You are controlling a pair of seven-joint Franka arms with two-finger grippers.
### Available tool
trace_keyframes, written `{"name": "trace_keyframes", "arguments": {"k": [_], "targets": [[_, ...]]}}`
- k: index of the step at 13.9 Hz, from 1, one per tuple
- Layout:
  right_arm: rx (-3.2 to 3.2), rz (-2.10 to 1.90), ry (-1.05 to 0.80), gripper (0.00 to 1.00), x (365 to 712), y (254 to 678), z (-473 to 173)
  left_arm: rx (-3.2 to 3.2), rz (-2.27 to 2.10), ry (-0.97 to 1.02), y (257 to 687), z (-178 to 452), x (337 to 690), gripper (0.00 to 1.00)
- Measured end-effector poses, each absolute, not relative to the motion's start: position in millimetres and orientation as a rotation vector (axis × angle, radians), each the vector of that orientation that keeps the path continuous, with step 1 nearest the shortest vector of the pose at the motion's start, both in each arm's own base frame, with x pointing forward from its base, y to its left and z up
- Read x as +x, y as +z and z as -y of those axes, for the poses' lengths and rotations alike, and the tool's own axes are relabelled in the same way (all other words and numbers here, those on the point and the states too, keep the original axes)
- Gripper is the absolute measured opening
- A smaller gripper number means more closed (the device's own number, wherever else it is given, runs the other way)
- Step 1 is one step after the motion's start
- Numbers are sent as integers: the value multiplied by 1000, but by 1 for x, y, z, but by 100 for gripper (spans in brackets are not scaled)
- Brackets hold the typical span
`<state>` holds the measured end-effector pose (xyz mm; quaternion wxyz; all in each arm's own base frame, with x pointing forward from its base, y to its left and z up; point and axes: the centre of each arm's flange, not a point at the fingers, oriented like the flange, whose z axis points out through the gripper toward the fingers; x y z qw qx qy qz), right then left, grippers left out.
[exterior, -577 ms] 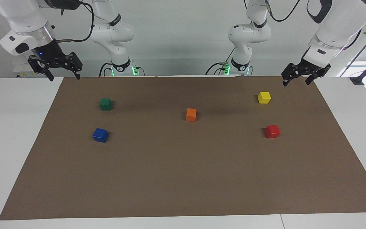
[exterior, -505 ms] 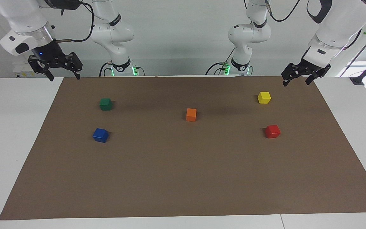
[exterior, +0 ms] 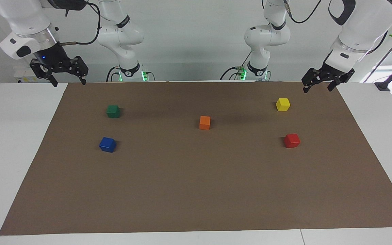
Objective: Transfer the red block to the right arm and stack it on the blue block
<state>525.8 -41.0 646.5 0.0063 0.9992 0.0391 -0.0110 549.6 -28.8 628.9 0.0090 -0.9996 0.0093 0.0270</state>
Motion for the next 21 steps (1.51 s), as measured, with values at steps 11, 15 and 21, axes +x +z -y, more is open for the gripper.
{"name": "trace_keyframes", "arguments": {"k": [11,15,21], "targets": [[3353,-49,-57,100,506,572,37,-3128,35,-38,468,7,566,100],[3580,22,-13,100,504,527,36,-3130,60,-32,390,9,557,100],[3986,-24,214,100,505,451,40,-3134,42,-95,334,12,547,100]]}}
